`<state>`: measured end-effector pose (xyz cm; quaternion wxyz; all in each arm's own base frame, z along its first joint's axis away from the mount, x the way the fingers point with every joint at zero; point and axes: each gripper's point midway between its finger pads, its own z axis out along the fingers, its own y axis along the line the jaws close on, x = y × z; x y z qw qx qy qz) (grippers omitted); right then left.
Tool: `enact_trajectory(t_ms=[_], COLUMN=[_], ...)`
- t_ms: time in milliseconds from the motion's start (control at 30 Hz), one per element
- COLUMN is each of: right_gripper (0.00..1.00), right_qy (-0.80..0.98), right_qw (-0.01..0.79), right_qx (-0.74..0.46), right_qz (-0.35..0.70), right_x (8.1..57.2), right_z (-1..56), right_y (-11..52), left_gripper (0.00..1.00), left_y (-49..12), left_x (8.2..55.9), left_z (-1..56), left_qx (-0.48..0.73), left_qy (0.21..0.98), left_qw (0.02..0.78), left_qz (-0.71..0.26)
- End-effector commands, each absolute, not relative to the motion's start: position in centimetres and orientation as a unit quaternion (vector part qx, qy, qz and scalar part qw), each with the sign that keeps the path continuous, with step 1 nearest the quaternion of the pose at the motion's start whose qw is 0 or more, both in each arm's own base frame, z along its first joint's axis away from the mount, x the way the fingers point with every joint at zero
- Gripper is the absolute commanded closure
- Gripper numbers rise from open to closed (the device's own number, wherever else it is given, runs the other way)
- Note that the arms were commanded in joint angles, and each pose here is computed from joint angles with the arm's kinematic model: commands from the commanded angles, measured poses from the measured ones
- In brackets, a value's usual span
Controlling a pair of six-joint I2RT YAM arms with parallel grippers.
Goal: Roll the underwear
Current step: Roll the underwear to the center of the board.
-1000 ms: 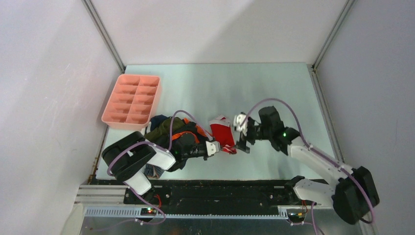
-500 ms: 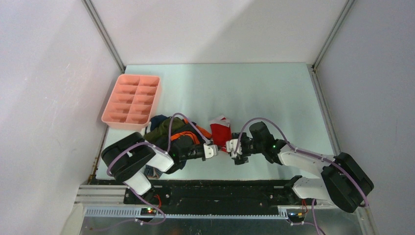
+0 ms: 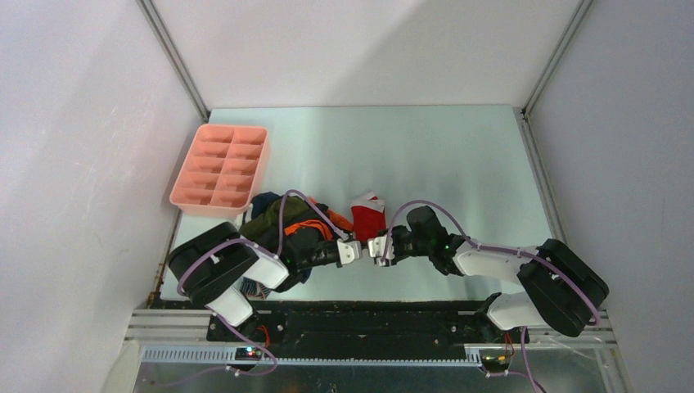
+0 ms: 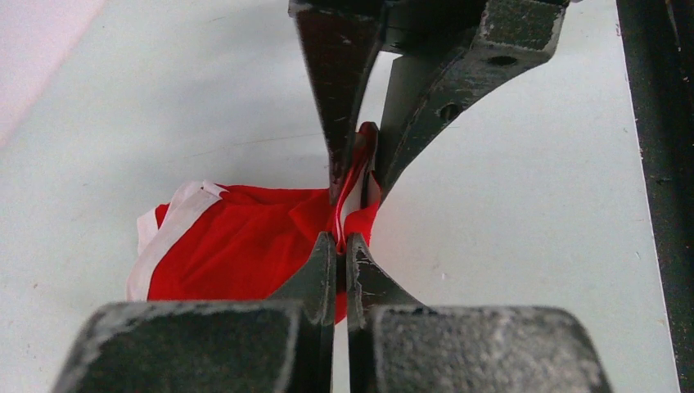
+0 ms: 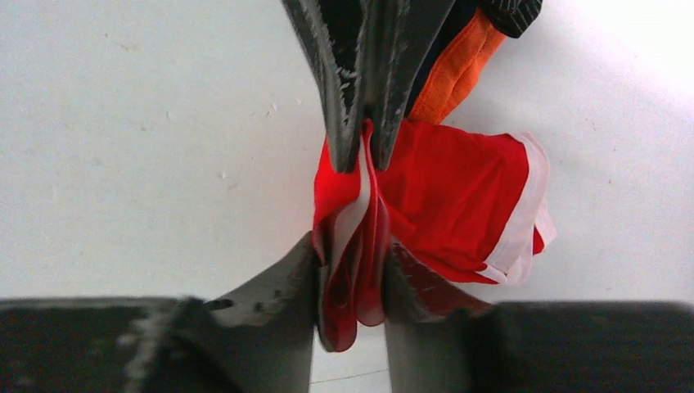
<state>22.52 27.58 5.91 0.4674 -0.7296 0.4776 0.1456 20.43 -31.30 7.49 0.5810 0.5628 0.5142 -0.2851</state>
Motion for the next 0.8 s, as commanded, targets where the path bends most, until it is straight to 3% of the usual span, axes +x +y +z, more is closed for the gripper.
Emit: enact_trajectory(t_ms=[0, 100, 233, 467, 767], right_gripper=[0.79, 0.92, 1.0, 1.0, 1.0], right_qy=[0.484, 0.503, 0.548, 0.637, 0.727], right_qw=[0.466, 0.43, 0.357, 0.227, 0.092], right_qx=[-0.727, -0.73, -0.72, -0.661, -0.541], right_qz=[0.141, 0.168, 0.232, 0.325, 0.412], right_x=[23.1, 22.2, 21.1, 18.2, 17.1], right_z=[7.0, 6.6, 7.2, 7.7, 7.1], right_y=[27.5, 26.9, 26.5, 25.3, 25.9], left_gripper=[1.0, 1.0, 1.0, 1.0, 1.0], left_y=[-30.9, -30.7, -30.4, -29.6, -29.9], left_x=[20.7, 20.4, 20.5, 20.3, 19.5], left_z=[8.9, 8.0, 7.5, 6.6, 5.5], left_qx=[0.56, 0.563, 0.54, 0.471, 0.436], left_qy=[0.5, 0.519, 0.569, 0.666, 0.704], left_qw=[0.599, 0.576, 0.538, 0.46, 0.408], left_qz=[-0.279, -0.287, -0.309, -0.352, -0.385])
